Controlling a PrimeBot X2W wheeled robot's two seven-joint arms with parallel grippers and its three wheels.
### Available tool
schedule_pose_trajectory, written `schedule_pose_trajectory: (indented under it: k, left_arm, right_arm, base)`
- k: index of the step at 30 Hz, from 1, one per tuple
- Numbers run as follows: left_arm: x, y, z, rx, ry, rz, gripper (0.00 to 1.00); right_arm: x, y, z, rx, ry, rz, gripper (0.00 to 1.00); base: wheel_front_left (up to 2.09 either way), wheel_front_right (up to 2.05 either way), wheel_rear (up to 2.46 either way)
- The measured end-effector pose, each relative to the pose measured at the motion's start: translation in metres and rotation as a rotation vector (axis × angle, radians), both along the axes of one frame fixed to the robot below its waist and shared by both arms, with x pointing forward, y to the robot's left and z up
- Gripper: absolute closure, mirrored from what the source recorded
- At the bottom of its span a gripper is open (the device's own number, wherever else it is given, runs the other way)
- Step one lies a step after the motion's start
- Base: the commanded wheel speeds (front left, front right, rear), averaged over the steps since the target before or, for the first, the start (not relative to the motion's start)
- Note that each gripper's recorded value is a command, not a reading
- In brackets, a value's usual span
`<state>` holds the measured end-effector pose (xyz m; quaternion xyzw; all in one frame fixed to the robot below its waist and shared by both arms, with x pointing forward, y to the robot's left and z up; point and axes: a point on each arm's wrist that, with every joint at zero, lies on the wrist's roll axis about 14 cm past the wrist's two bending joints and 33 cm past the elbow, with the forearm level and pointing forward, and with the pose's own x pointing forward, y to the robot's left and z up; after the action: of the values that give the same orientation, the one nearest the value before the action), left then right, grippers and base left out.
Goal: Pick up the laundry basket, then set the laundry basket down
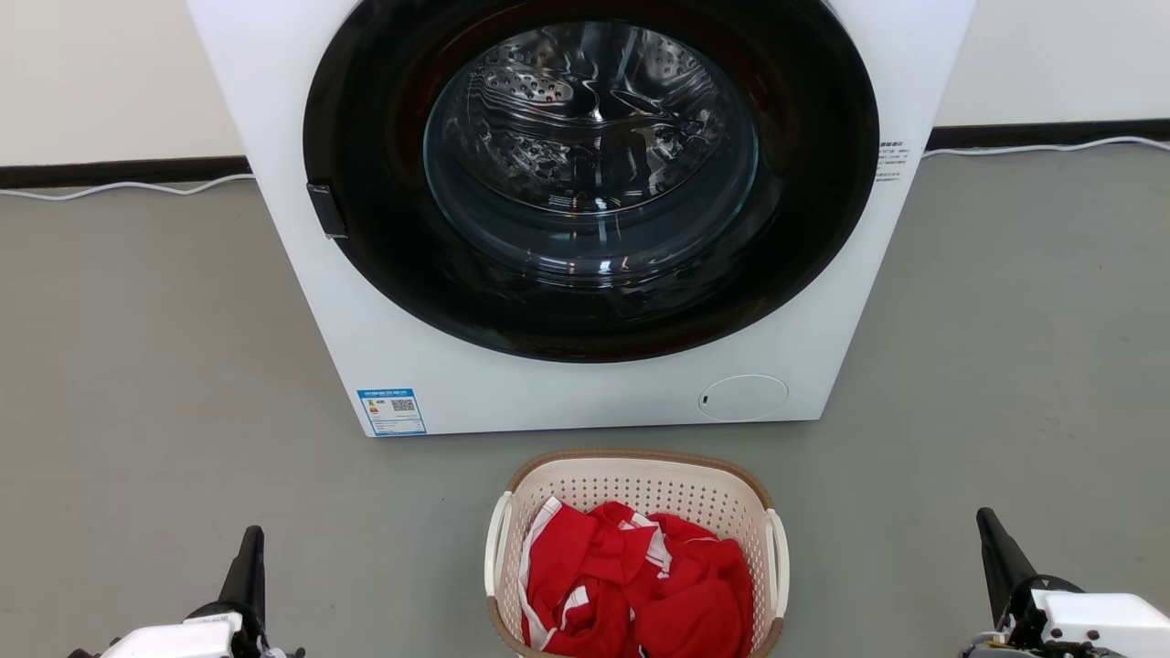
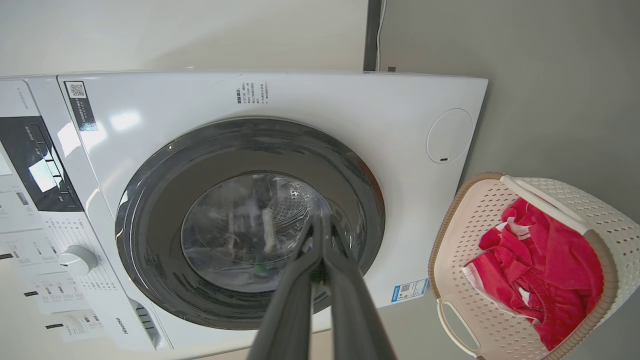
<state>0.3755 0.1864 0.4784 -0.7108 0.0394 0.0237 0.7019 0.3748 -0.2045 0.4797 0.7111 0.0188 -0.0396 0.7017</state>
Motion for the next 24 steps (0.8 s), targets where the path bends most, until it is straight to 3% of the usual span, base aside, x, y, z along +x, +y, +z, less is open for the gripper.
schedule_pose_trajectory:
  k: [24]
  left_arm:
    - [0.0000, 0.0000, 0.0000, 0.000, 0.000, 0.000, 1.00]
  right_arm:
    - [0.0000, 0.0000, 0.0000, 0.000, 0.000, 0.000, 1.00]
  base:
    - [0.00, 0.00, 0.00]
